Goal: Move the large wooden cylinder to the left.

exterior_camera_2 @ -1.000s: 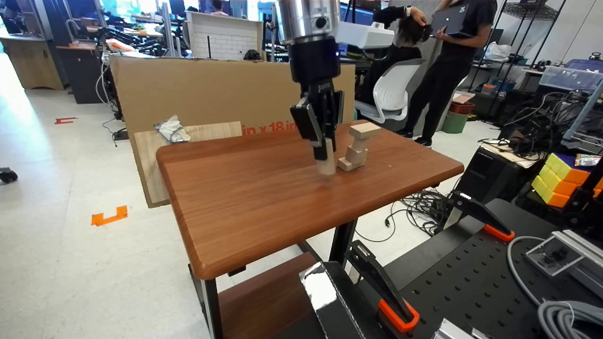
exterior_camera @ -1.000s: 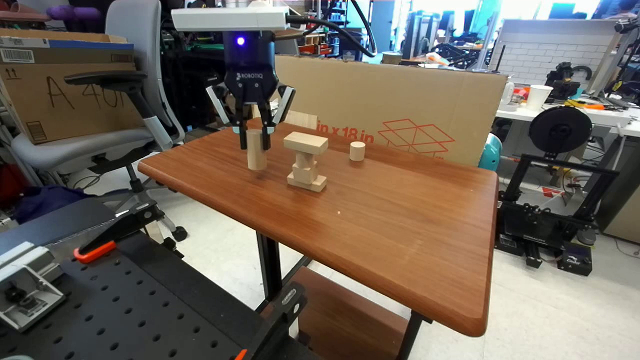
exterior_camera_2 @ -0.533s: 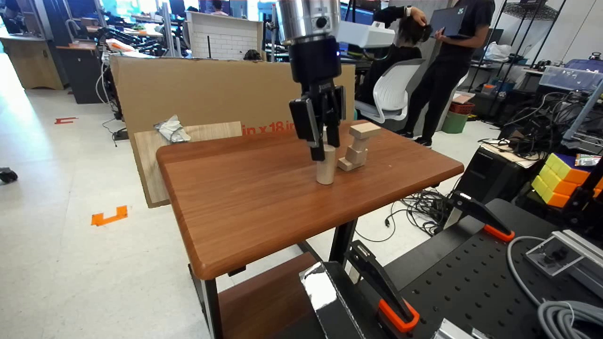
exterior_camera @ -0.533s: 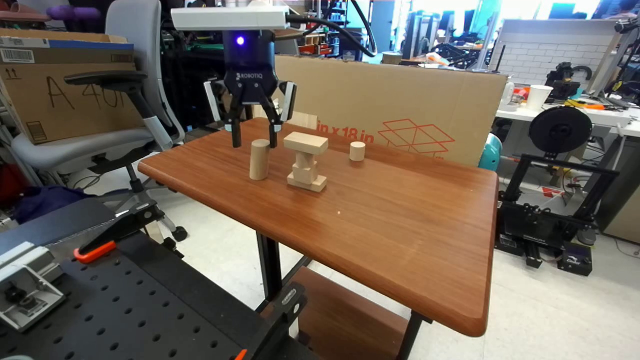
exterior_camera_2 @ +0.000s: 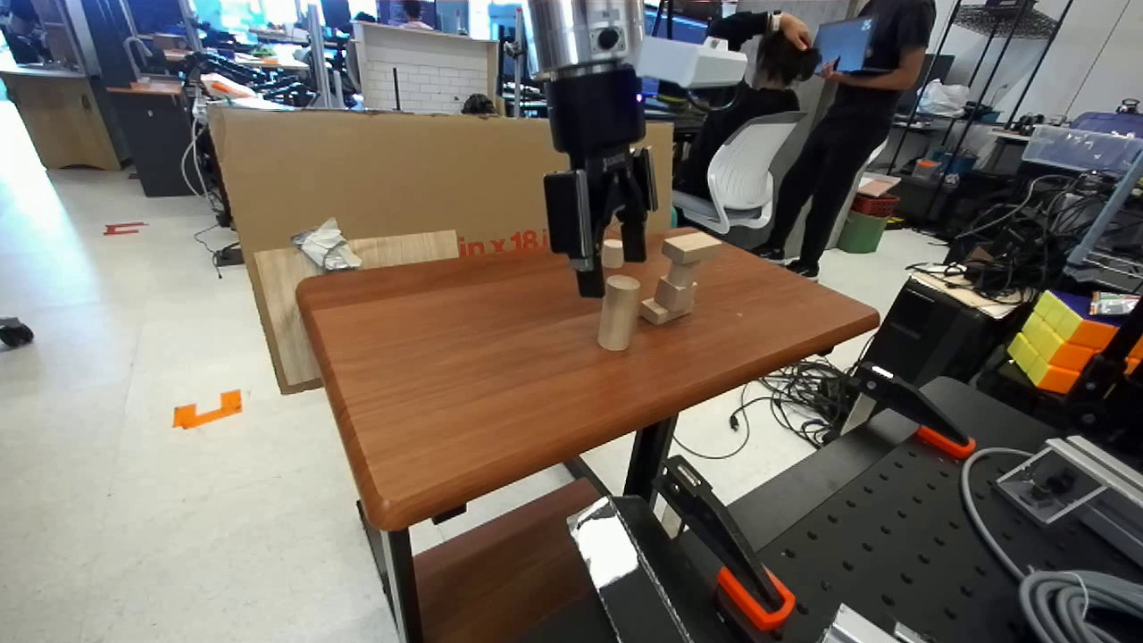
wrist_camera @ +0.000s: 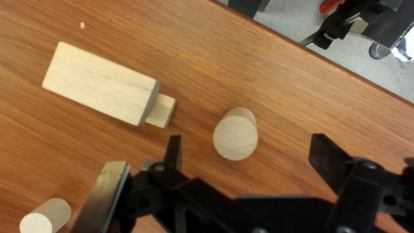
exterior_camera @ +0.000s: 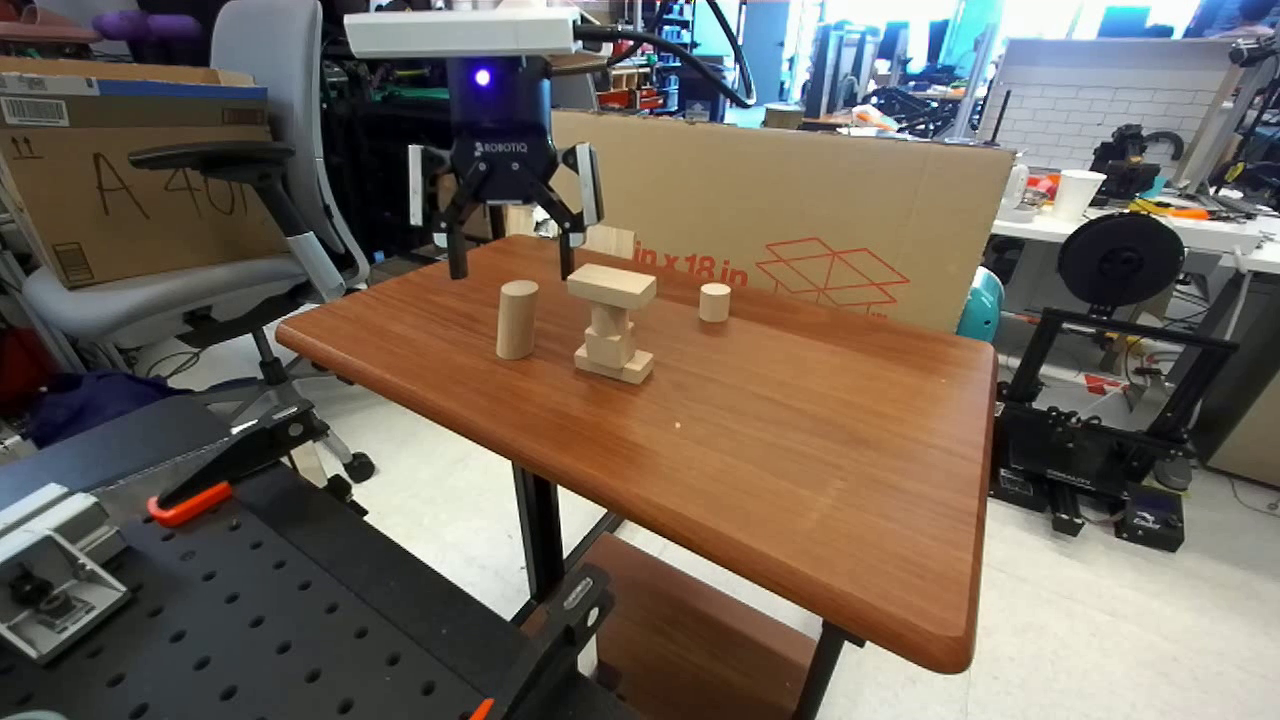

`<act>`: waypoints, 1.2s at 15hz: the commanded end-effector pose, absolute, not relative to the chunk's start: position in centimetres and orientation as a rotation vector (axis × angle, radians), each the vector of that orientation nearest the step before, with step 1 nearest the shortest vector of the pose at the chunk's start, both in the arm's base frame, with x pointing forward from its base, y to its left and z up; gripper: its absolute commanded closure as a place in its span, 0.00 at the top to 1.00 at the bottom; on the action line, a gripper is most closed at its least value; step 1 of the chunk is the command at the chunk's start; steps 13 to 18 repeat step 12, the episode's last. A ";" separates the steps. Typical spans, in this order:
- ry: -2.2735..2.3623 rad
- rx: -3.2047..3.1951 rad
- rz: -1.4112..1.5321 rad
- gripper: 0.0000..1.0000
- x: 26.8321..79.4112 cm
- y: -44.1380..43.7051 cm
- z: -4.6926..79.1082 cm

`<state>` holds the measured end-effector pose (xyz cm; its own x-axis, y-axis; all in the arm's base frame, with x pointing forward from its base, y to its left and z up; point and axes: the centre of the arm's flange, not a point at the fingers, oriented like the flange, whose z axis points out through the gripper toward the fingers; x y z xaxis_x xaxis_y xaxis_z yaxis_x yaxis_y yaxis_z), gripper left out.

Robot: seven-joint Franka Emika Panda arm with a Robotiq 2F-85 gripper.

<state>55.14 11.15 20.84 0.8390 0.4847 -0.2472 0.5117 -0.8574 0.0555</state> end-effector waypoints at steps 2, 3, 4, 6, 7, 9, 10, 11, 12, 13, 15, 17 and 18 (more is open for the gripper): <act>0.808 2.905 -0.220 1.00 55.2 11.3 22.0; 0.813 2.919 -0.184 1.00 55.4 11.5 22.0; 0.807 2.930 -0.150 1.00 55.6 11.6 22.0; 0.728 2.966 -0.051 1.00 55.8 11.7 22.2; 0.666 3.005 -0.008 1.00 55.9 11.9 22.2; 0.681 2.994 -0.050 1.00 56.8 12.0 21.8; 0.672 2.999 -0.045 1.00 56.8 12.0 21.7; 0.673 2.999 -0.047 1.00 56.8 12.0 21.7; 0.673 2.999 -0.048 1.00 56.8 12.0 21.6; 0.673 2.999 -0.048 1.00 56.8 12.0 21.6; 0.673 2.999 -0.048 1.00 56.8 12.0 21.6; 0.673 2.999 -0.048 1.00 56.8 12.0 21.6; 0.673 2.999 -0.048 1.00 56.8 12.0 21.6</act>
